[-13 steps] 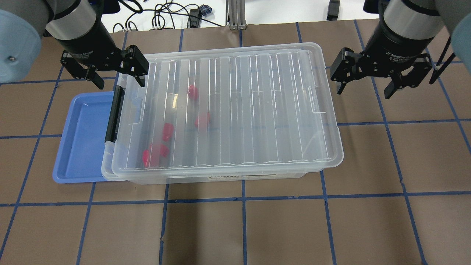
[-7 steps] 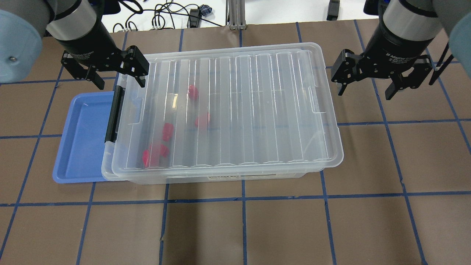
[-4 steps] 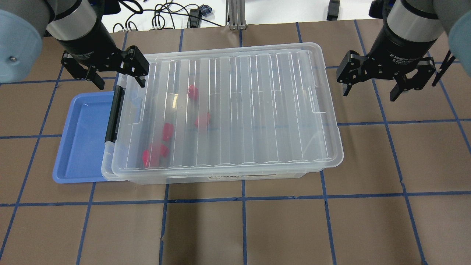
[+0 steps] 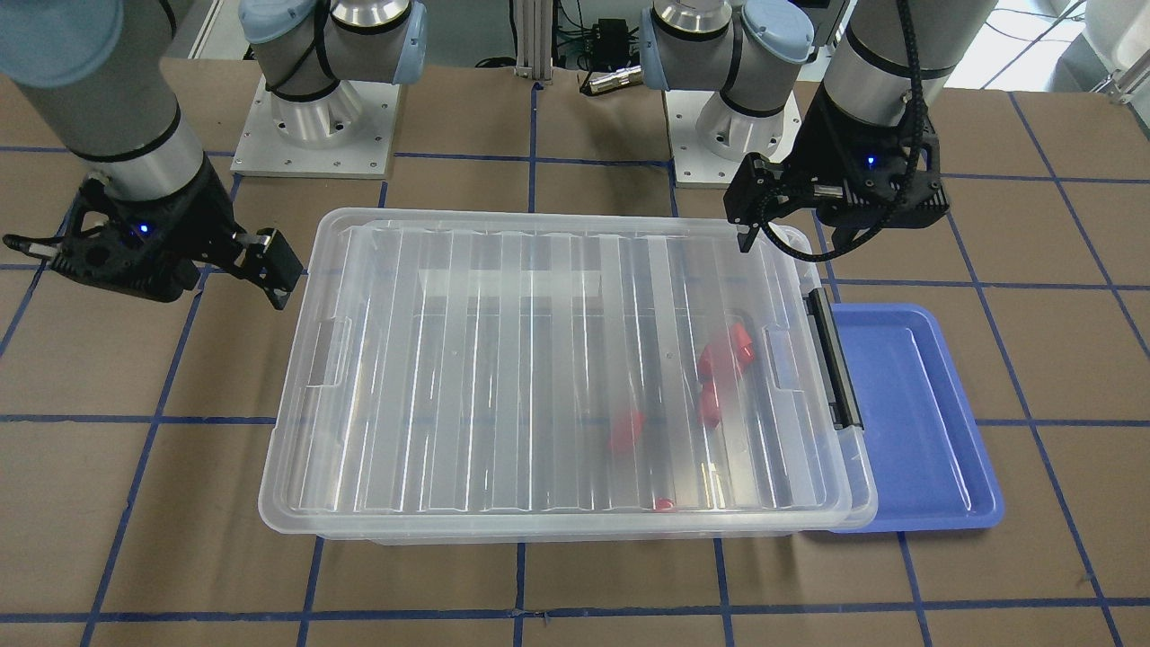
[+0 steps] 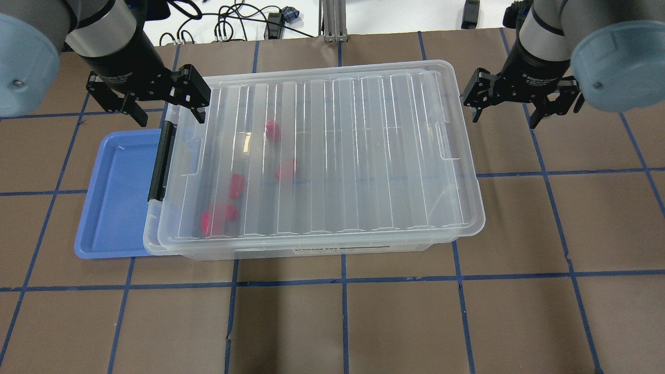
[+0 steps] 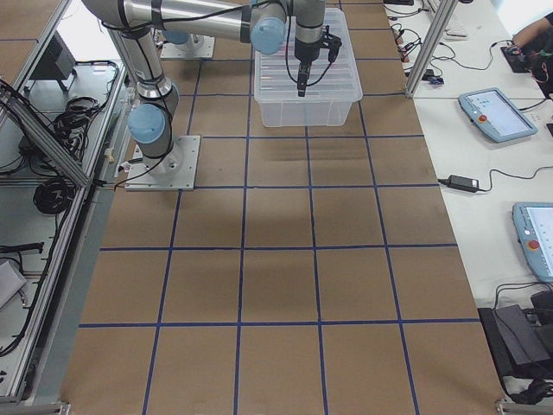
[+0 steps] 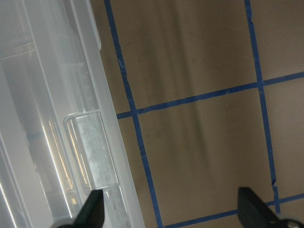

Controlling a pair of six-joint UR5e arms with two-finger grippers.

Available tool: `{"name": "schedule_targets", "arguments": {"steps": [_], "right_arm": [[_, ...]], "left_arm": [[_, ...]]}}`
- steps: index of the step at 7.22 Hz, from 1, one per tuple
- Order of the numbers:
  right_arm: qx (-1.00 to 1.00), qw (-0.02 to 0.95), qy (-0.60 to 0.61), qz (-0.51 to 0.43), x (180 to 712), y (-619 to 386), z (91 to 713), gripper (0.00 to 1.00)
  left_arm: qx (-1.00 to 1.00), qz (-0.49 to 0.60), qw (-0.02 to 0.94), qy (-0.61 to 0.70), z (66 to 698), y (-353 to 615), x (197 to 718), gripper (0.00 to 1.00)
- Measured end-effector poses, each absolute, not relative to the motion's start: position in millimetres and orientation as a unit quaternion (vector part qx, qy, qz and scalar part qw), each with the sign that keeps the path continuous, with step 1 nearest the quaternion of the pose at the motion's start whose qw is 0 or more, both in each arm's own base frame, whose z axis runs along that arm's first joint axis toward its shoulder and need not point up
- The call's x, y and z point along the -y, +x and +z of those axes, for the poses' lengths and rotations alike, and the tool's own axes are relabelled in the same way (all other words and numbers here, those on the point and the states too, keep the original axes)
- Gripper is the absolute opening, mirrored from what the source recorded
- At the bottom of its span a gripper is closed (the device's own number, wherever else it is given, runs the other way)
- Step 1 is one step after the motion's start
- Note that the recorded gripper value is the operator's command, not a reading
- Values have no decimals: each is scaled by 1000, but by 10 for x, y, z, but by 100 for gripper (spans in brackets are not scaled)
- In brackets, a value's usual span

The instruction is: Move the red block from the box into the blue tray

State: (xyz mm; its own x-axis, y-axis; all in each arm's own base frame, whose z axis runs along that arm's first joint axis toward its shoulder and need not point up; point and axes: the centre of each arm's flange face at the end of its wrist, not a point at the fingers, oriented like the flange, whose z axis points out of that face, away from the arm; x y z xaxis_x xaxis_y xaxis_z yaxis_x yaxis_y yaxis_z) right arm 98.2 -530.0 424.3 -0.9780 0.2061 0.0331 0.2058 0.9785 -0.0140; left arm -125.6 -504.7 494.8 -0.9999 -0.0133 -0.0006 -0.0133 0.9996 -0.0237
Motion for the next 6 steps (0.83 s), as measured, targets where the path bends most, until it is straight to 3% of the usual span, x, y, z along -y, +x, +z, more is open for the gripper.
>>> {"name": "schedule_targets", "arguments": {"steps": [6], "right_arm": [[995, 1, -95, -36, 5567, 1035, 3682, 100]], "left_arm": [[-1000, -12, 0, -7, 4953, -1256, 5044, 100]]}}
